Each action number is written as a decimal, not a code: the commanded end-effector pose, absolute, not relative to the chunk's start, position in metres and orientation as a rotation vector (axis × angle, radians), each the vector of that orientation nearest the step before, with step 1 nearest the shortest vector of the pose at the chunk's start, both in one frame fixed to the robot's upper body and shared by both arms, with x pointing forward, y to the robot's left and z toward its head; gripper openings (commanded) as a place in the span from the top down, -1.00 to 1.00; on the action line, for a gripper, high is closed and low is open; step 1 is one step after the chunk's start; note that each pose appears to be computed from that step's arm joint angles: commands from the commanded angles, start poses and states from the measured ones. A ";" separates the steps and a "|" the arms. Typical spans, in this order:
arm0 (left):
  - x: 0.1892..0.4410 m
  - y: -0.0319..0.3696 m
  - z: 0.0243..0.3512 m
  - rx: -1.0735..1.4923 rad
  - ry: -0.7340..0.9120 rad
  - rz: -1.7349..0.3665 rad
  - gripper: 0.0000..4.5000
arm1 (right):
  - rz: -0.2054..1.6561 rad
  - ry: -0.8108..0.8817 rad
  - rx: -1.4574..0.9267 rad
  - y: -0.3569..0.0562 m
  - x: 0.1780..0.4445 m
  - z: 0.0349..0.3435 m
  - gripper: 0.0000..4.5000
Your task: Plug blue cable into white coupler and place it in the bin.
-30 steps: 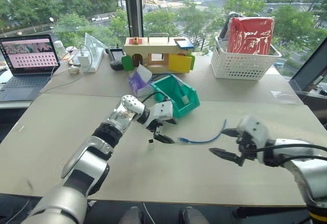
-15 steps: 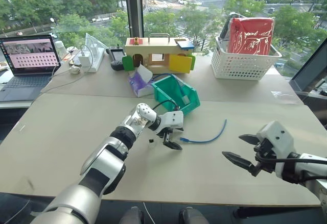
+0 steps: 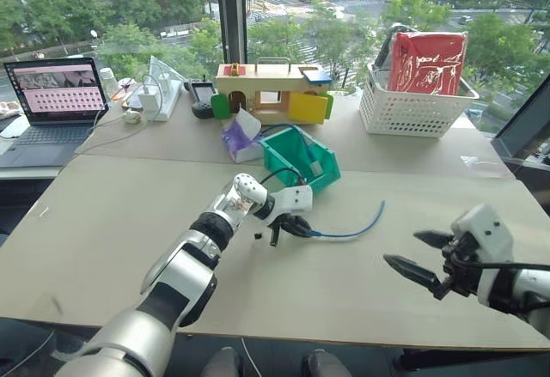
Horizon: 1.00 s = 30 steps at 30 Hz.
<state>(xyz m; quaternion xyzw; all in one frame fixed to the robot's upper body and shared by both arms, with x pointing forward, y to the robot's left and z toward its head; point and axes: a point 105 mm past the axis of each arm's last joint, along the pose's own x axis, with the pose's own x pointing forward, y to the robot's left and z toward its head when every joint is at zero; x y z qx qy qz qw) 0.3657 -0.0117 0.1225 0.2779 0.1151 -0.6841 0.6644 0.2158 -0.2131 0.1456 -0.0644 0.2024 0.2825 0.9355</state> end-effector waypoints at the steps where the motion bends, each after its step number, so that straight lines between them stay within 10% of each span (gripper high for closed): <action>1: 0.352 -0.038 0.169 0.534 0.103 -1.566 0.96 | 0.671 0.106 0.187 -0.171 0.216 0.182 -1.00; 11: 0.316 -0.039 0.165 0.394 0.145 -1.560 0.96 | 0.411 0.061 0.913 -0.137 0.216 0.169 -1.00; 30: 0.295 -0.045 0.164 0.329 0.154 -1.563 0.96 | 0.163 0.083 0.992 -0.148 0.238 0.143 -1.00</action>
